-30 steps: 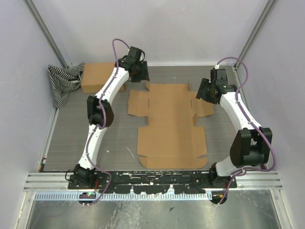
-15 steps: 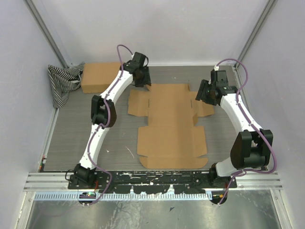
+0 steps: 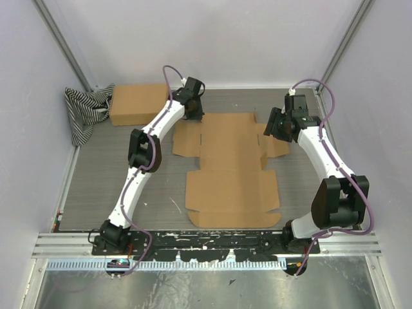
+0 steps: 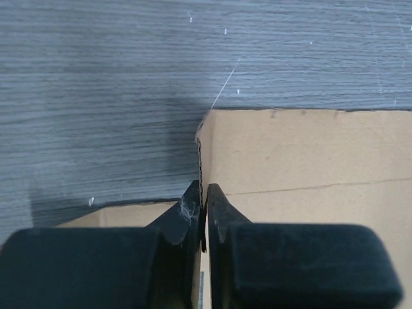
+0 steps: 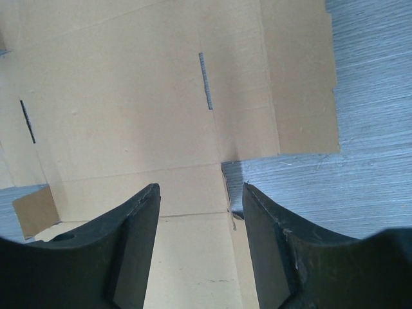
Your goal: Fold the paper box
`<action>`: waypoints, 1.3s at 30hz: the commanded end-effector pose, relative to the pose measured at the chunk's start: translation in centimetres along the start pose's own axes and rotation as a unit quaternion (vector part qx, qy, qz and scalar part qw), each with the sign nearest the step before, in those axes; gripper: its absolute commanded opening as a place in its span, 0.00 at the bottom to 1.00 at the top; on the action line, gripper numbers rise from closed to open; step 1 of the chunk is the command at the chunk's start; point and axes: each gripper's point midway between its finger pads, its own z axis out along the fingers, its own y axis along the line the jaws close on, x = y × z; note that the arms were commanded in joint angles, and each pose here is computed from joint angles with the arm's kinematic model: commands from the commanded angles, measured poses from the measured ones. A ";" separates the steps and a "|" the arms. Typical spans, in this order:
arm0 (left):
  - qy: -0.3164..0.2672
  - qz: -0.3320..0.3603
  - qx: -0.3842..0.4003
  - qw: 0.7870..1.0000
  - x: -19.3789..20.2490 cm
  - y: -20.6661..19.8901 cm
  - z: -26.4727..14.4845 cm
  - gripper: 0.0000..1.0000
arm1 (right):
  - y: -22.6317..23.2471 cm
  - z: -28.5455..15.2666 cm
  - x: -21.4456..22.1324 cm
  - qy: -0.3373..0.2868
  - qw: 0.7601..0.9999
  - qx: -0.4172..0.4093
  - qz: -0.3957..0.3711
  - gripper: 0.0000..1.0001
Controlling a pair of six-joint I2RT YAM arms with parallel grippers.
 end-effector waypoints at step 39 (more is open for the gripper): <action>-0.471 0.231 0.057 0.850 -4.4 -6.3 -21.4 0.00 | 4.5 -6.9 -9.8 -0.070 0.994 -0.052 -0.067 0.59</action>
